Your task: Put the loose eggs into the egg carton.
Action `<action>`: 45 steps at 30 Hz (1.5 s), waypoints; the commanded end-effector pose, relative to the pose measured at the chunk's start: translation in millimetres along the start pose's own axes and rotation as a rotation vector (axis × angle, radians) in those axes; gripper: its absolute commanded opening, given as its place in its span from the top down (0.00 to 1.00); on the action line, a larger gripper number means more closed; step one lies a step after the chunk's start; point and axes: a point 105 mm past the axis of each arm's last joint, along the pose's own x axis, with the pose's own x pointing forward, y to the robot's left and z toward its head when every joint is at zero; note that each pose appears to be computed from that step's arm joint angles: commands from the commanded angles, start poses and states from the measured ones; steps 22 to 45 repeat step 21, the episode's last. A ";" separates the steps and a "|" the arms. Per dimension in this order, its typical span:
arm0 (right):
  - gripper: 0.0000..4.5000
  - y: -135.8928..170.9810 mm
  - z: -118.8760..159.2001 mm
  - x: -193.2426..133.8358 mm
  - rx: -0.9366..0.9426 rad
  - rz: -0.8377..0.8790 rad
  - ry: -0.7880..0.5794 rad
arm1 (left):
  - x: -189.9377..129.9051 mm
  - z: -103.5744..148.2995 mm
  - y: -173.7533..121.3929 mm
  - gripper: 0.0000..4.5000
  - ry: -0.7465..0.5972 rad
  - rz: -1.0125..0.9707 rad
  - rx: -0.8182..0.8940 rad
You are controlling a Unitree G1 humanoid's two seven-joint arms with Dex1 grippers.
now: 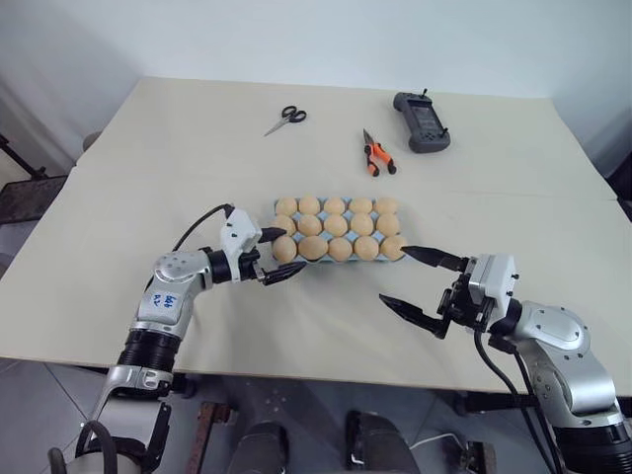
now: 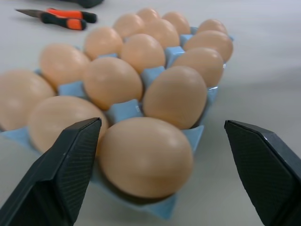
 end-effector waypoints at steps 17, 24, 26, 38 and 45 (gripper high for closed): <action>0.00 -7.1 -3.4 -25.9 0.006 -0.100 0.034 | -98.7 -11.6 4.7 0.04 0.107 0.013 0.123; 0.00 -7.8 -4.1 -24.4 0.015 -0.107 0.029 | -93.7 -9.0 0.0 0.04 0.084 0.010 0.142; 0.00 -7.8 -4.1 -24.4 0.015 -0.107 0.029 | -93.7 -9.0 0.0 0.04 0.084 0.010 0.142; 0.00 -7.8 -4.1 -24.4 0.015 -0.107 0.029 | -93.7 -9.0 0.0 0.04 0.084 0.010 0.142; 0.00 -7.8 -4.1 -24.4 0.015 -0.107 0.029 | -93.7 -9.0 0.0 0.04 0.084 0.010 0.142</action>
